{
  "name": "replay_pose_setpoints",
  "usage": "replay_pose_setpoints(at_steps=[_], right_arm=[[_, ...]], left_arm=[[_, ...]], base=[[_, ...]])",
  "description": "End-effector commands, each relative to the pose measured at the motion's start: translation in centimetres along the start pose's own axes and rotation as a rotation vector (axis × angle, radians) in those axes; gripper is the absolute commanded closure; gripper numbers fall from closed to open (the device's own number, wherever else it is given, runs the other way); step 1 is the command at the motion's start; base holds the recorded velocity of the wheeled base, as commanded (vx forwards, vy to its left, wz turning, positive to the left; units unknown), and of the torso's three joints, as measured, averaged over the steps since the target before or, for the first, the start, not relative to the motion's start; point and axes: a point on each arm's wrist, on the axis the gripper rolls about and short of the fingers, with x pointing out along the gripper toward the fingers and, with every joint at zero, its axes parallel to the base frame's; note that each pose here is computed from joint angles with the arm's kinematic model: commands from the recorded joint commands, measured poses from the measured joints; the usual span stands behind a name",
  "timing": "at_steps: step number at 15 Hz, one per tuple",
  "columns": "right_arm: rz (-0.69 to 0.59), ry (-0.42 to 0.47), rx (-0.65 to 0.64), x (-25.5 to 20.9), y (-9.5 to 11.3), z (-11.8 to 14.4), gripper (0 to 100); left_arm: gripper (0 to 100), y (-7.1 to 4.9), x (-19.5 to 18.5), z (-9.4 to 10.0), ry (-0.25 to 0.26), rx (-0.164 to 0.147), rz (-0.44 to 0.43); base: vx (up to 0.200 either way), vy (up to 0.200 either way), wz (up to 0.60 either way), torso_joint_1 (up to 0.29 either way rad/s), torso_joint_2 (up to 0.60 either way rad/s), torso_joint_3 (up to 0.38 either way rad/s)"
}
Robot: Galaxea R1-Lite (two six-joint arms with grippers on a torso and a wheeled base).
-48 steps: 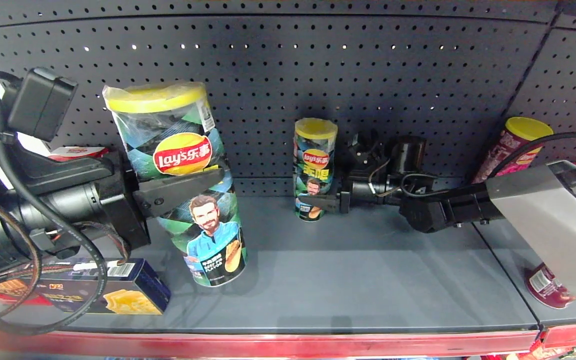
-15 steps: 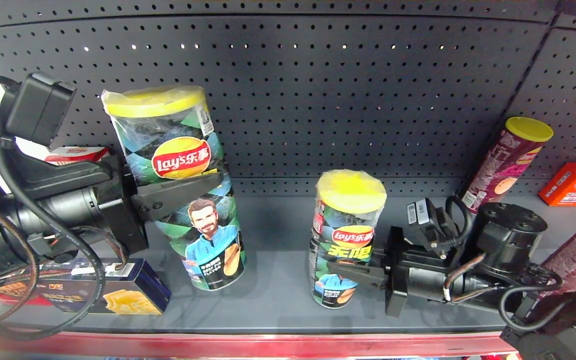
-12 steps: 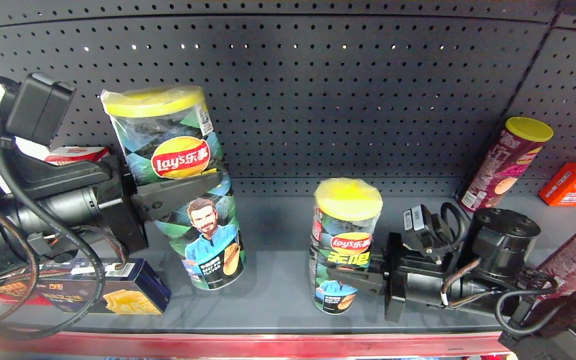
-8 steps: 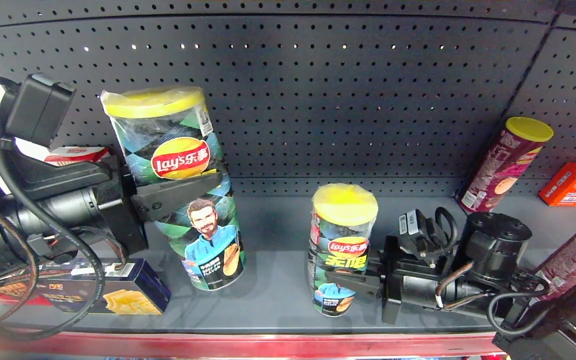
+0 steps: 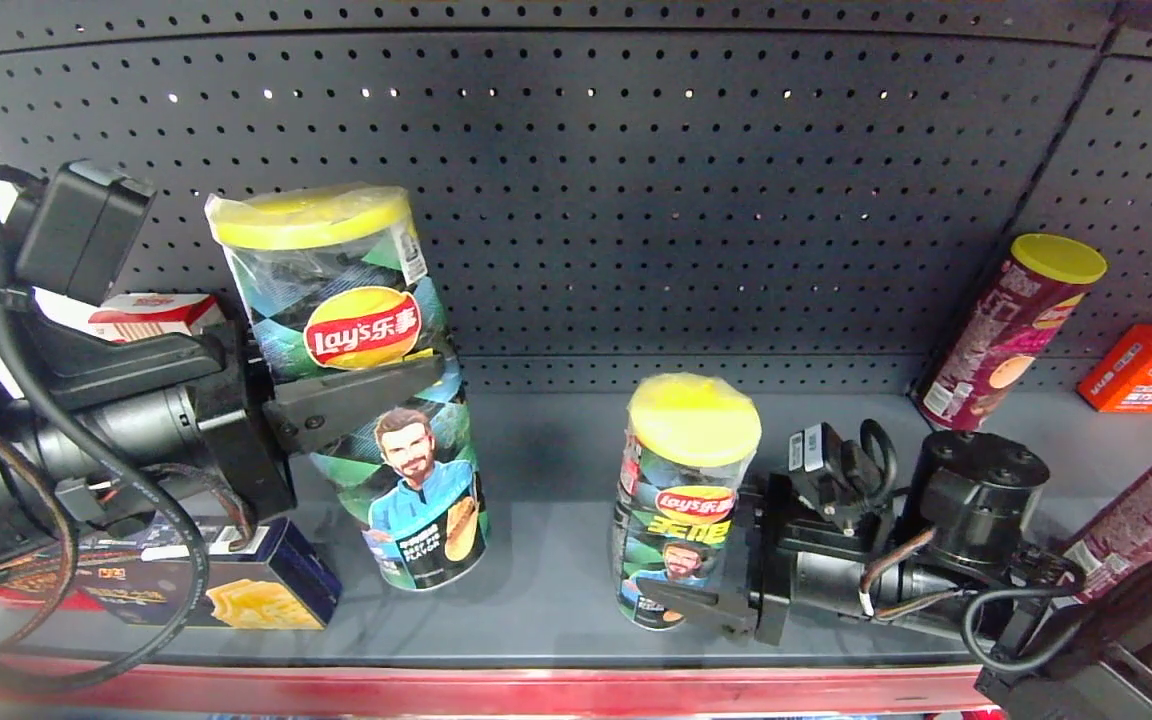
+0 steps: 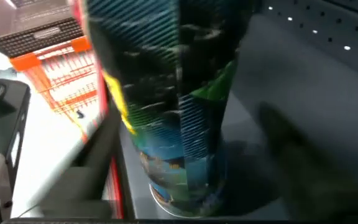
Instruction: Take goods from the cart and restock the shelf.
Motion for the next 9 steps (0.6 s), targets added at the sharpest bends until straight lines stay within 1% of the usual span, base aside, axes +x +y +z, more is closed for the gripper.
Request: replay_pose_setpoints(at_steps=[1,4,5,7,9], right_arm=[[-0.017,-0.028,-0.021,-1.1,0.2,1.3,0],[-0.071,-0.06,-0.044,-4.4,1.3,3.4,0],[-0.079,-0.066,-0.049,-5.1,1.6,3.7,0],[-0.096,-0.121,-0.053,-7.7,3.4,5.7,0],[-0.132,-0.138,-0.056,-9.6,5.0,6.2,0]], left_arm=[[100,0.0,0.0,0.0,0.0,0.0,-0.001],[100,0.0,0.0,0.1,-0.003,0.002,-0.001],[100,0.1,0.0,0.1,-0.005,0.003,0.003],[100,0.2,-0.1,0.1,-0.002,0.002,0.01],[100,0.0,-0.4,0.3,-0.01,0.007,0.009]], base=[[0.0,0.0,0.0,0.0,0.0,0.0],[0.0,0.0,0.0,0.0,0.0,0.0],[0.0,0.0,0.0,0.0,0.0,0.0],[0.0,0.0,0.0,0.0,0.0,0.0],[0.0,0.0,0.0,0.0,0.0,0.0]])
